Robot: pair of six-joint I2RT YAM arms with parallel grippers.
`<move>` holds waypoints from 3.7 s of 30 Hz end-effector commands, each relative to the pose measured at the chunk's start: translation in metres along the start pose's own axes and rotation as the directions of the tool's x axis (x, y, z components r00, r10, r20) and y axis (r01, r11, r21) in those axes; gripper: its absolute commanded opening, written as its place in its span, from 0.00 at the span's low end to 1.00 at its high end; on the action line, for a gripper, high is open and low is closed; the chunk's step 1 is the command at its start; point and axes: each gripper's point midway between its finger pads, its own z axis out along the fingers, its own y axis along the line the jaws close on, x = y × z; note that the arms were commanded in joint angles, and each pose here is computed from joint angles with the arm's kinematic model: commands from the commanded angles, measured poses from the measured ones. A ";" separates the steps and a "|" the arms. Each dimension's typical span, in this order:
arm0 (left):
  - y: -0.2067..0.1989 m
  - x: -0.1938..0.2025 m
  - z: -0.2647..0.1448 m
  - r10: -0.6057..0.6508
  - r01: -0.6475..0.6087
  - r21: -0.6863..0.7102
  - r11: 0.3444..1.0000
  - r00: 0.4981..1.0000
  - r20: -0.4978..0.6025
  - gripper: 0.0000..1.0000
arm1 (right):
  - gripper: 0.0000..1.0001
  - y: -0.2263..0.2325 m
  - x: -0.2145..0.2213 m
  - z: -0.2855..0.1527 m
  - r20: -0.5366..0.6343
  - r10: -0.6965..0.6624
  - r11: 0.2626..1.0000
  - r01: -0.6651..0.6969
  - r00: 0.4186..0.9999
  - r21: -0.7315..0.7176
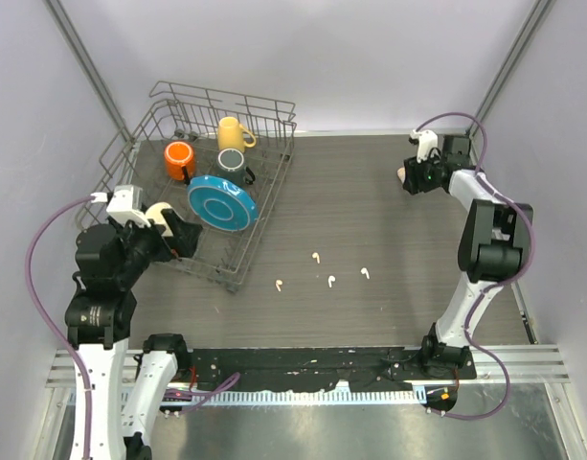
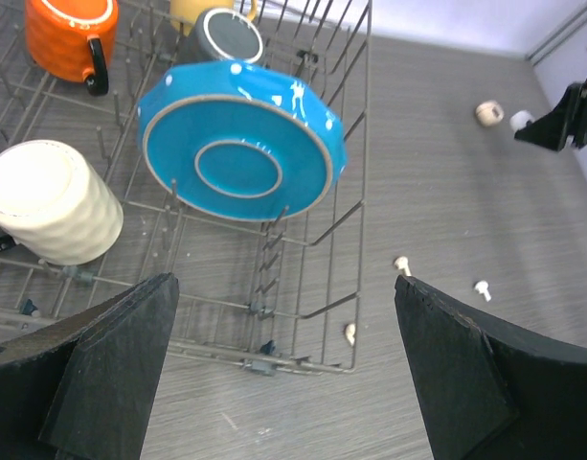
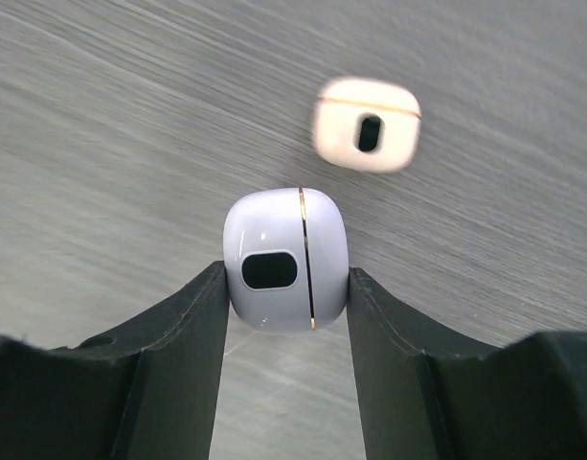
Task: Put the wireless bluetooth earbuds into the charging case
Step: Pick up the charging case at the center of the board.
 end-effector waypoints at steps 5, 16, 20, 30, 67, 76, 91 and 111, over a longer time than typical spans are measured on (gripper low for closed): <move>-0.022 -0.022 -0.011 -0.126 0.124 0.058 0.991 0.992 0.023 1.00 | 0.01 0.114 -0.100 -0.106 0.305 -0.152 0.979 0.186 0.940 -0.085; -0.058 -0.022 0.008 -0.221 0.238 0.258 0.936 0.971 -0.094 1.00 | 0.01 0.275 -0.130 -0.243 0.705 -0.254 0.845 0.507 0.662 -0.171; -0.065 -0.027 0.014 -0.252 0.274 0.300 0.914 0.961 -0.109 1.00 | 0.01 0.307 -0.115 -0.258 0.719 -0.273 0.789 0.577 0.639 -0.213; -0.107 -0.022 0.030 -0.209 0.260 0.392 0.882 0.963 -0.169 1.00 | 0.01 0.375 -0.099 -0.274 0.758 -0.236 0.697 0.650 0.608 -0.304; -0.216 0.056 0.062 -0.068 0.291 0.527 0.798 0.914 -0.401 0.77 | 0.01 0.415 -0.092 -0.279 0.782 -0.171 0.669 0.653 0.600 -0.354; -0.223 0.061 0.062 -0.060 0.300 0.537 0.789 0.907 -0.418 0.59 | 0.01 0.414 -0.092 -0.278 0.782 -0.173 0.677 0.649 0.598 -0.346; -0.230 0.066 0.059 -0.041 0.313 0.555 0.771 0.894 -0.447 0.30 | 0.01 0.413 -0.093 -0.278 0.786 -0.177 0.686 0.647 0.592 -0.333; -0.161 0.022 0.046 0.024 -0.005 0.437 0.899 0.999 -0.037 0.00 | 0.85 0.372 -0.122 -0.279 0.476 0.239 0.885 0.012 0.847 -0.465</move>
